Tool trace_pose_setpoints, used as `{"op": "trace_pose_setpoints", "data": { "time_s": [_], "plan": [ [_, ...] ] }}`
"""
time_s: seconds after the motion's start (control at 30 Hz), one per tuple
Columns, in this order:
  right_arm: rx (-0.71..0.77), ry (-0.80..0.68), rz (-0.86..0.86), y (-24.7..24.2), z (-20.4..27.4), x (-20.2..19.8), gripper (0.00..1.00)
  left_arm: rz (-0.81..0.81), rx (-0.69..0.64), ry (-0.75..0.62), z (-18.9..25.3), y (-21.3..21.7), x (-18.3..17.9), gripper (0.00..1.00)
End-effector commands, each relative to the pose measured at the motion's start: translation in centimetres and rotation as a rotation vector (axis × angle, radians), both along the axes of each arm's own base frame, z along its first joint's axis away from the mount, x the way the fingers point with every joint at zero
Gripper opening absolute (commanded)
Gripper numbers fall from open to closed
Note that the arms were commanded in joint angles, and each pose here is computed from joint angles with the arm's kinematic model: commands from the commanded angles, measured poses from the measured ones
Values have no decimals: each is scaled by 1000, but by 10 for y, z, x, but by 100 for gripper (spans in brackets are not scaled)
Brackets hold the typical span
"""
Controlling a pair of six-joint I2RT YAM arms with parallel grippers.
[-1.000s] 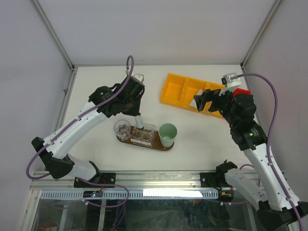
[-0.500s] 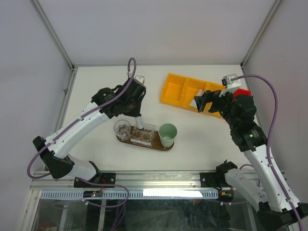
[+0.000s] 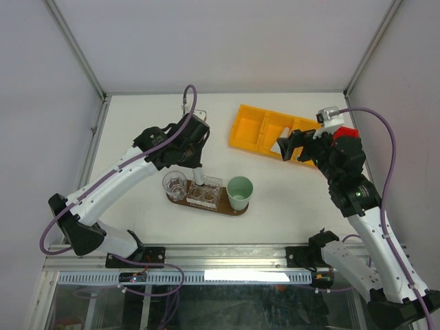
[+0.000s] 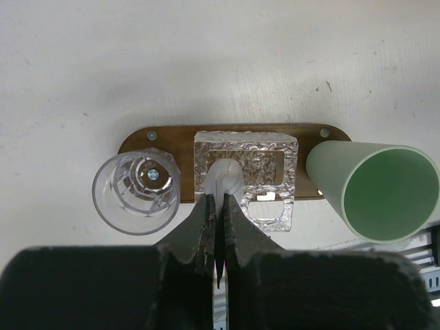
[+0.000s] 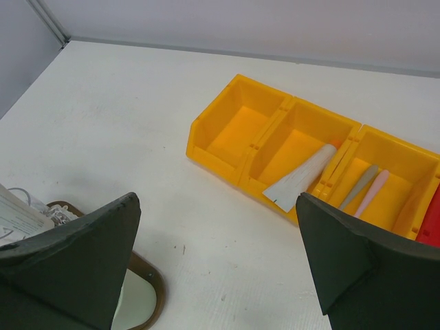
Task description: Prepare toiletry sets of a toothbrush and toothpaste on the tray
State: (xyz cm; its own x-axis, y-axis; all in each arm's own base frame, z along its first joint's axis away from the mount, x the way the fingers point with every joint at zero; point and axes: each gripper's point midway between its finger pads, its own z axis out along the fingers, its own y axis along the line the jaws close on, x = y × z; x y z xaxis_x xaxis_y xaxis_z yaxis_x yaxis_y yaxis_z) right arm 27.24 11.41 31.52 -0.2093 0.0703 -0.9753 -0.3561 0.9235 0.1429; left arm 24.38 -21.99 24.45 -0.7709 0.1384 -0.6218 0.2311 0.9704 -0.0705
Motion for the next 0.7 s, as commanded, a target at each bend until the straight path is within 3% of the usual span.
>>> {"op": "trace_pose_setpoints", "data": {
  "time_s": [0.0, 0.67],
  "plan": [
    [17, -80, -18, -4, 20, 2, 100, 26, -49, -58, 10, -4, 4, 0],
    [19, -76, -9, -1, 18, 4, 100, 66, 8, -93, -7, -5, 2, 0]
  ]
}}
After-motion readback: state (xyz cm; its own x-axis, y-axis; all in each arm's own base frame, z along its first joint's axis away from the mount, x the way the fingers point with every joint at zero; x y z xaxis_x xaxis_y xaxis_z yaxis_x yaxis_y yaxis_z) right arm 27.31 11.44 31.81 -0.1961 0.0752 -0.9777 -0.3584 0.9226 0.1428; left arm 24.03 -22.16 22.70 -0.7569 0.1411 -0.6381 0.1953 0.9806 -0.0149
